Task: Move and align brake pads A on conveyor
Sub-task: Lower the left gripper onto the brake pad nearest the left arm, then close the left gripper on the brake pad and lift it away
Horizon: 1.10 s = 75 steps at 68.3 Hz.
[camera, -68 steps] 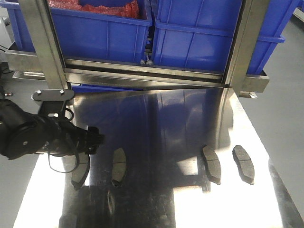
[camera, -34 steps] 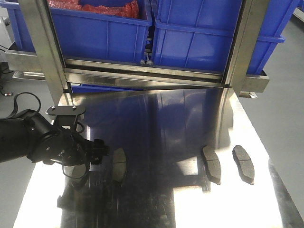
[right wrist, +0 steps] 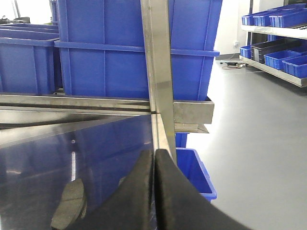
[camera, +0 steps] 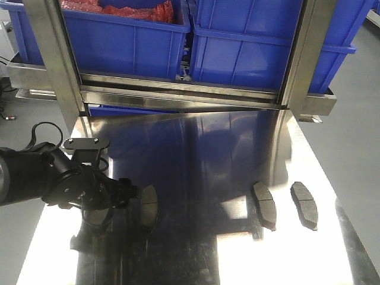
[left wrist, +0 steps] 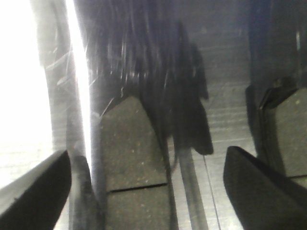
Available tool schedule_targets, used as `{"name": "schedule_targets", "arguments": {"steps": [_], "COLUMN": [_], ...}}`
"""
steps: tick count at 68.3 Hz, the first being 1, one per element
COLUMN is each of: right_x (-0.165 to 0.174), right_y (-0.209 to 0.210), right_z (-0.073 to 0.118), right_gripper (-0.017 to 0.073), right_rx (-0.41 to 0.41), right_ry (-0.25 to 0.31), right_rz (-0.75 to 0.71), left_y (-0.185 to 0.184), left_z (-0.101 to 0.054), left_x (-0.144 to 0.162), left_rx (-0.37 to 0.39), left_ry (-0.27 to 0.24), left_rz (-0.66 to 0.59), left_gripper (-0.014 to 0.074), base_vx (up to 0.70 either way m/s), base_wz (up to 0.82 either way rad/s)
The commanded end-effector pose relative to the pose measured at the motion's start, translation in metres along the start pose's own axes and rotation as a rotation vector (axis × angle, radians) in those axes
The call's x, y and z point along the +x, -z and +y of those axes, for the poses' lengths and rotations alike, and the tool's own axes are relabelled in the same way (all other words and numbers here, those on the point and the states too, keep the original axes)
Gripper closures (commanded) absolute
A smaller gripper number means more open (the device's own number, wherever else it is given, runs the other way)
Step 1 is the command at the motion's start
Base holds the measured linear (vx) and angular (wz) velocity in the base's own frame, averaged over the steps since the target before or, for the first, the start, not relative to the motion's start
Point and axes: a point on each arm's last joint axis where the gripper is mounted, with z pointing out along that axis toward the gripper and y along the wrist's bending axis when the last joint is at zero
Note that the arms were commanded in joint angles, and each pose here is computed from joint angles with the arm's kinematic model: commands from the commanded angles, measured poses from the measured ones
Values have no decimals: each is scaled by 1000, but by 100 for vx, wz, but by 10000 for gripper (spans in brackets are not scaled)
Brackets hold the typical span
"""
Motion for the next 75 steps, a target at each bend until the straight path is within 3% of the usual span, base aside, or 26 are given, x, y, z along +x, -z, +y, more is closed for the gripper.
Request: {"name": "schedule_targets", "arguments": {"steps": [1, 54, 75], "right_x": [0, 0, 0], "right_y": [0, 0, 0], "right_z": [-1, -1, -1], "right_gripper": [569, 569, 569], "right_rx": [5, 5, 5], "right_ry": [7, 7, 7], "right_rz": [-69, -69, -69], "left_y": [17, 2, 4], "left_z": [-6, -6, -3], "left_x": [-15, -10, -7], "left_rx": [54, 41, 2], "left_ry": [9, 7, 8], "left_rz": [-91, -53, -17], "left_gripper": [39, 48, 205], "base_vx": [0, 0, 0], "base_wz": [0, 0, 0]}}
